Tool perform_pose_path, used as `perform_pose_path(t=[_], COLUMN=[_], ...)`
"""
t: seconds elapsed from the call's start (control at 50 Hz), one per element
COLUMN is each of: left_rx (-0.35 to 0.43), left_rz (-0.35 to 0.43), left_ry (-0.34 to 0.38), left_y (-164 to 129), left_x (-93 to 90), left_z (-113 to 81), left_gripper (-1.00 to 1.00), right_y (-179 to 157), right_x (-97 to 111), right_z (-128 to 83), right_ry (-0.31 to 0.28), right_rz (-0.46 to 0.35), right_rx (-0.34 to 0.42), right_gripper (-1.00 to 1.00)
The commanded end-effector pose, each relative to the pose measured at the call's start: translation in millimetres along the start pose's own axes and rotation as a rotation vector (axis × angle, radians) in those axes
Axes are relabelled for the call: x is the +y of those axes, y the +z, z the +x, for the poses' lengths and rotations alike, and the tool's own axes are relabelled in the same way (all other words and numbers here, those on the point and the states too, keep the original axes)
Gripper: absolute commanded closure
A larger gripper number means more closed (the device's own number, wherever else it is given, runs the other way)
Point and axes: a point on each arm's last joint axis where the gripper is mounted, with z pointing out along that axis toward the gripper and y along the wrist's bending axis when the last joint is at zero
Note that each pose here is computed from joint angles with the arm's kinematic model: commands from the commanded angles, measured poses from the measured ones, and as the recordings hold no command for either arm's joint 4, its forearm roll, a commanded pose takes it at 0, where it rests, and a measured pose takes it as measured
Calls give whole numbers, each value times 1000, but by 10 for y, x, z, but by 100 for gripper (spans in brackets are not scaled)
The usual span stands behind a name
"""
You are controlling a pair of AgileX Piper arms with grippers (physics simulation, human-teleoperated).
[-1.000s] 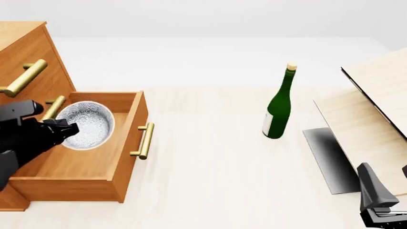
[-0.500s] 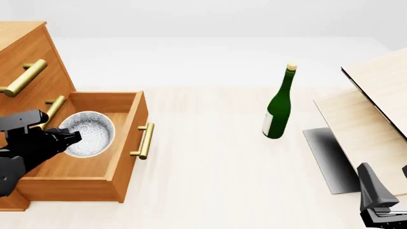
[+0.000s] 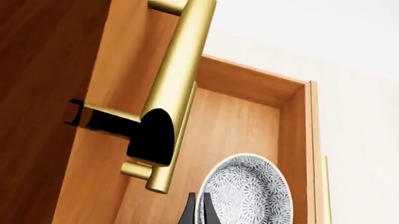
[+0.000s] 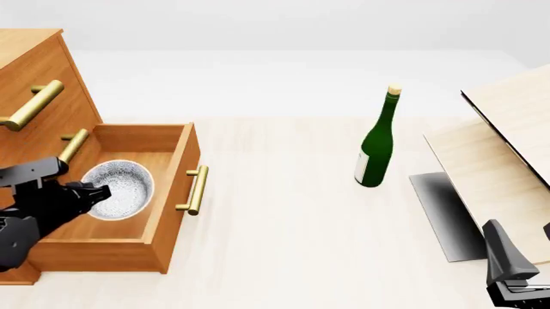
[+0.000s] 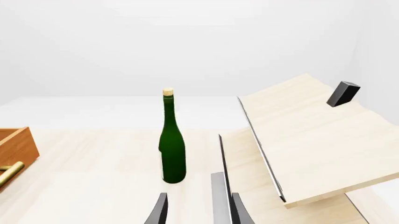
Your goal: Put the bowl in the bottom drawer of the cabinet and close it.
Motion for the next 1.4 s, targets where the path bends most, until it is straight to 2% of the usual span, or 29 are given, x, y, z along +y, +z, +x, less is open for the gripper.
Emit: perform_pose_path(t=[0.02,1.0,1.02,1.4], left_rx=[3,60,59,48], left_rz=[-11,-42,-42,-29], left_ry=[-14,-31,-27,-34], left_y=[45,219,219,142], left_x=[26,117,120,78], left_z=[21,200,196,158], left_gripper=[100,100,-100,-100], right_y=[0,0,0,0], right_x=[0,0,0,0], right_z=[0,0,0,0], right_ry=[0,0,0,0], right_rz=[0,0,0,0], right_rx=[0,0,0,0], right_gripper=[-100,-100,-100,-100])
